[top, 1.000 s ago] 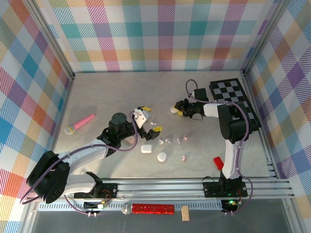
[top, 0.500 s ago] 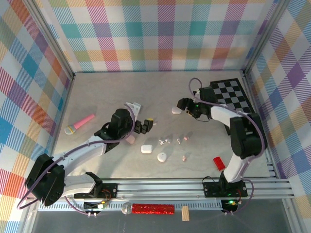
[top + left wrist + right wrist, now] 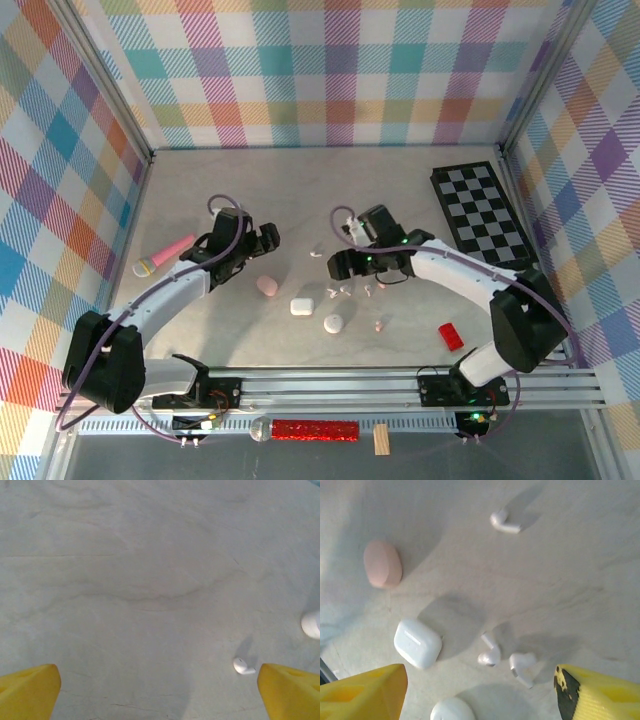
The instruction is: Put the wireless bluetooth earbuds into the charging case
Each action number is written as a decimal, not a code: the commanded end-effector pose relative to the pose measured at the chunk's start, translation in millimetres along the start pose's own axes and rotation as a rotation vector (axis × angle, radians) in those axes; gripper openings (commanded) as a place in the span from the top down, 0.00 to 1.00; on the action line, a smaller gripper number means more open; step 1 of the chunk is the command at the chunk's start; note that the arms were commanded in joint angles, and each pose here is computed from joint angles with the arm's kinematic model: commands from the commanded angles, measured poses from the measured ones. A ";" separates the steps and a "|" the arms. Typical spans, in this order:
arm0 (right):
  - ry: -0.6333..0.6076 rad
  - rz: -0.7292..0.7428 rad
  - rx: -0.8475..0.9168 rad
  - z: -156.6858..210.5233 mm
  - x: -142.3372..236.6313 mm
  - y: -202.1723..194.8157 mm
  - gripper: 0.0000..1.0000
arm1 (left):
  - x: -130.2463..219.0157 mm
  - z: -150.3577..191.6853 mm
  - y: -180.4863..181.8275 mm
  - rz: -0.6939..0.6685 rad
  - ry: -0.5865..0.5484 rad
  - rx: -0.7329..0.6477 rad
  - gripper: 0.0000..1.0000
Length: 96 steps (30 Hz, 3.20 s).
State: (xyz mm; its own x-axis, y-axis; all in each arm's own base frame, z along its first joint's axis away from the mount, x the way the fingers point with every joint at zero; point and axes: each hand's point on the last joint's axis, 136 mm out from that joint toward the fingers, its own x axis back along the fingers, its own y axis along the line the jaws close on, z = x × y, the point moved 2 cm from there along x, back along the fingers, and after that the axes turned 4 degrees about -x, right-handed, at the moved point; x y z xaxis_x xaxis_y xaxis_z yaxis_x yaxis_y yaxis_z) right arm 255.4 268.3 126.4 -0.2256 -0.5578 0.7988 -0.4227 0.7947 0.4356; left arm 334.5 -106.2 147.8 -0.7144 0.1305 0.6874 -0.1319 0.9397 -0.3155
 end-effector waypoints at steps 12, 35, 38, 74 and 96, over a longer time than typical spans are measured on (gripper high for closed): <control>0.116 -0.116 0.801 55.0 -79.3 62.8 0.16 | 5.4 4.6 54.7 -0.012 0.073 0.299 0.00; 0.180 -0.151 1.138 68.9 -121.2 53.0 0.44 | 9.3 0.7 53.9 0.033 0.073 0.285 0.00; 0.189 -0.145 1.140 68.3 -120.4 52.4 0.57 | 10.3 -0.1 53.0 0.038 0.074 0.273 0.00; -0.417 -0.072 0.923 -58.8 17.5 49.4 0.61 | 47.0 44.1 -128.6 0.834 0.655 -0.204 0.37; -0.446 -0.136 0.890 -49.1 30.3 57.3 0.62 | 45.9 44.7 -152.5 0.909 0.653 -0.213 0.70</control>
State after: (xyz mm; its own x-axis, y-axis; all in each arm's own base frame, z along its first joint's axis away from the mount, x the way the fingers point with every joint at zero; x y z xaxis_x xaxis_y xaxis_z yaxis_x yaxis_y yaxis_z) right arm 274.7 307.5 184.5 -0.3826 -0.7782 0.4980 -0.9179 0.3814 -0.1092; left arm 287.5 -250.7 190.5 0.0139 0.8565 0.5159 0.3876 0.4710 -0.7924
